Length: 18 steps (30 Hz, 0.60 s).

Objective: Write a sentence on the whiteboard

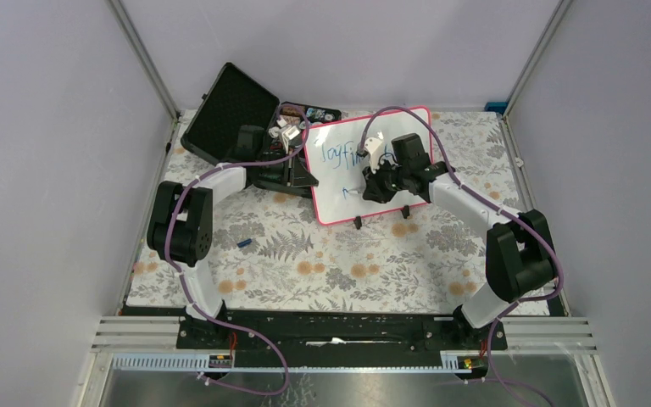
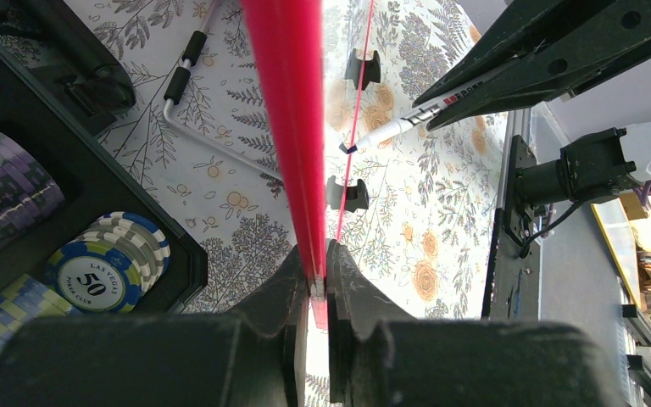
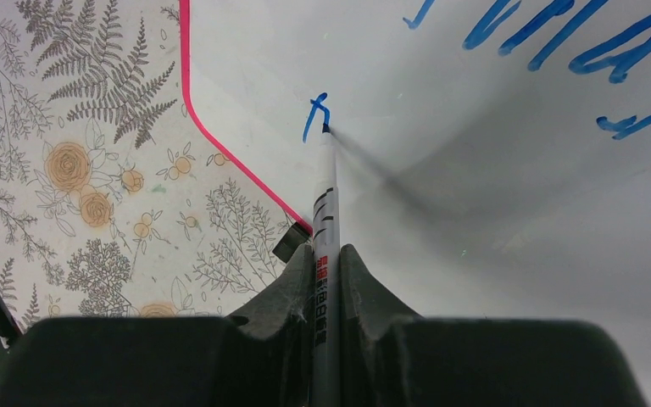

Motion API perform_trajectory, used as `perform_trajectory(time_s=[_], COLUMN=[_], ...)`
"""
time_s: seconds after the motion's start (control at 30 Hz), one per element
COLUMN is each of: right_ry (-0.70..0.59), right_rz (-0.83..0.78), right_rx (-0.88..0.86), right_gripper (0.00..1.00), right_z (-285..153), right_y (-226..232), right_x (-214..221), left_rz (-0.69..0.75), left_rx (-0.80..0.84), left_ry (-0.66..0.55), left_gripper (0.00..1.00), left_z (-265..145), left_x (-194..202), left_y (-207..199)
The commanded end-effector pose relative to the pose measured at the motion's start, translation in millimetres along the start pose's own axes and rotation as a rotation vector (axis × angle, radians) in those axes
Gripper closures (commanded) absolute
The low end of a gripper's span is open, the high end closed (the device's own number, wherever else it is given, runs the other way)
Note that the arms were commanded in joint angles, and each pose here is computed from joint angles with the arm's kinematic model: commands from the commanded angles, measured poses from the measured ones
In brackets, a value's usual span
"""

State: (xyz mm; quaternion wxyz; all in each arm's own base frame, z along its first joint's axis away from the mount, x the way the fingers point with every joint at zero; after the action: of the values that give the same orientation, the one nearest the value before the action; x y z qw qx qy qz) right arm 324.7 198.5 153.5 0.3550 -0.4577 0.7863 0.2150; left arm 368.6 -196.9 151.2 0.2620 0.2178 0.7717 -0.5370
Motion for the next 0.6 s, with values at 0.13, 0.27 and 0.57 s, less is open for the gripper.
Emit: perform_trajectory(time_s=[0.13, 0.27, 0.57], right_ry=[0.01, 0.021, -0.087], right_rz=[-0.013, -0.012, -0.009], right_rx=[0.019, -0.012, -0.109], right_gripper=[1.0, 1.0, 1.0], right_z=[-7.1, -5.0, -26.7], right_y=[-1.8, 2.5, 21.3], right_x=[7.9, 12.5, -17.2], left_rz=[0.118, 0.116, 0.111], left_rx=[-0.025, -0.025, -0.026], left_ry=[-0.037, -0.036, -0.033], left_gripper=[1.0, 1.0, 1.0], left_z=[1.4, 1.6, 2.3], left_x=[-19.5, -19.3, -18.1], left_y=[1.4, 2.0, 3.4])
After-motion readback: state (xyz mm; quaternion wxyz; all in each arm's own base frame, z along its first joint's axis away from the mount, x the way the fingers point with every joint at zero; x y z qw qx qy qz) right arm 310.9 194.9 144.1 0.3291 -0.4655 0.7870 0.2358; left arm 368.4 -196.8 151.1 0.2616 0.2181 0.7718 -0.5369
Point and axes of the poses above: each gripper's point midway between its finger pads, its own z axis out along the fingers, its own y axis along the line the jaws close on, x = y × z, the point moved 5 cm from there along -z, back along the fingers, and after that the axes turned 8 degrees about -z, right-handed, at the moved point
